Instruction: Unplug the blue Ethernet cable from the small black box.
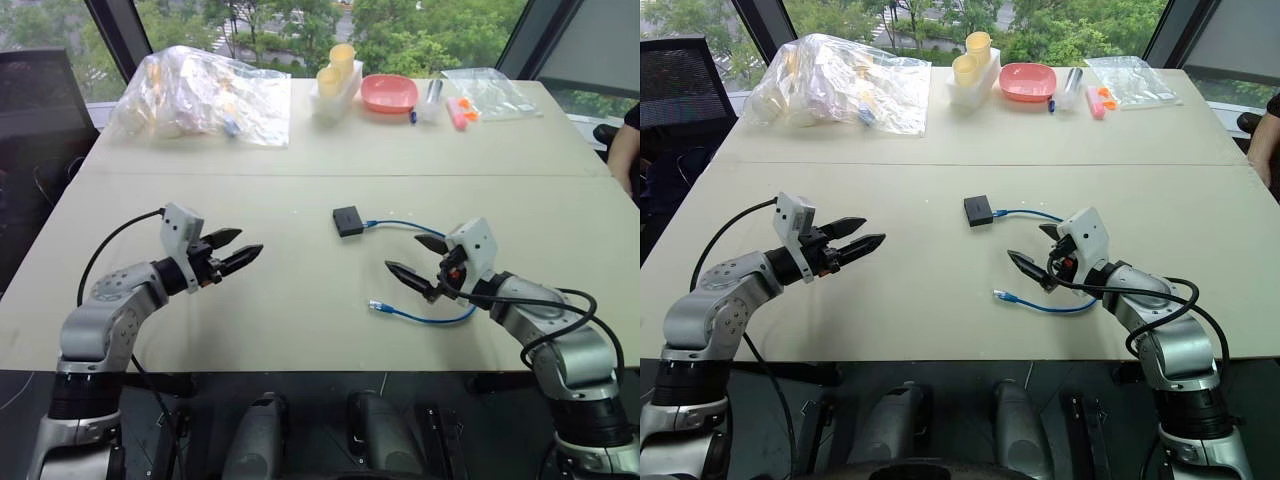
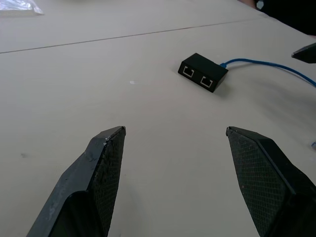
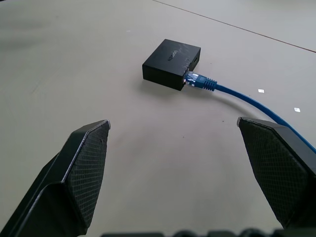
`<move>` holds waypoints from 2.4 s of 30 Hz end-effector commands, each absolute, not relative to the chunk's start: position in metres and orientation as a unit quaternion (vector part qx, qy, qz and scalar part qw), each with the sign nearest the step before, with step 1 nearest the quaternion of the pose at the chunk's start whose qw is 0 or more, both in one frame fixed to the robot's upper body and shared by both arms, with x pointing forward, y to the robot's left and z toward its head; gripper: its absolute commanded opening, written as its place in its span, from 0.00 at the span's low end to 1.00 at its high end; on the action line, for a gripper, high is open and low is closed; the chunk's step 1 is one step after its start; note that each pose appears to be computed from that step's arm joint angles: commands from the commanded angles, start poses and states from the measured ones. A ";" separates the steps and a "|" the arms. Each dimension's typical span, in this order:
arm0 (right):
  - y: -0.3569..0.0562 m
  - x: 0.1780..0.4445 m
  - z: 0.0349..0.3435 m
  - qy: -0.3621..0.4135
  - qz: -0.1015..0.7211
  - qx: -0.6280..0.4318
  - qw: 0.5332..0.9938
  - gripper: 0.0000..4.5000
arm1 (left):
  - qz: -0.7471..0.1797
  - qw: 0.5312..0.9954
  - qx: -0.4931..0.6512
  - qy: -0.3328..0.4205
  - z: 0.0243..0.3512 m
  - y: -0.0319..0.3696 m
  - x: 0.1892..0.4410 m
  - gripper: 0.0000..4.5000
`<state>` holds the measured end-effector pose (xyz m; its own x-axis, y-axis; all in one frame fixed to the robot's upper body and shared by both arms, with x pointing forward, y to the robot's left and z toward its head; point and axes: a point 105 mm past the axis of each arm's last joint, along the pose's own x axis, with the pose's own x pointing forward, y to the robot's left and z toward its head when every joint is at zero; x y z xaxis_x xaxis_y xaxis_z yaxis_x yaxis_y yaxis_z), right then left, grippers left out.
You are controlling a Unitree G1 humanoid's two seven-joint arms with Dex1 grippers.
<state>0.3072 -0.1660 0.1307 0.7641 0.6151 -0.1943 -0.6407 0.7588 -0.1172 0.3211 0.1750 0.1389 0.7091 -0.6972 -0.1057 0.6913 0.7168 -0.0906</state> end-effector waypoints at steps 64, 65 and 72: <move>-0.104 0.431 0.135 -0.001 0.425 -0.418 0.802 0.00 | -0.479 0.876 0.011 0.055 0.175 0.164 0.330 0.75; -0.103 0.431 0.145 -0.039 0.406 -0.444 0.798 0.00 | -0.475 0.878 0.003 0.054 0.177 0.166 0.335 0.75; -0.102 0.400 0.205 -0.231 0.288 -0.562 0.741 0.00 | -0.495 0.857 -0.144 0.010 0.219 0.143 0.397 0.75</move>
<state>0.4066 -0.1039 0.1811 0.7291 0.6802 -0.0758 -0.2872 0.2035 -0.9360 0.3930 0.1415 0.2123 0.5213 -0.8498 0.0774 0.8371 0.4917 -0.2399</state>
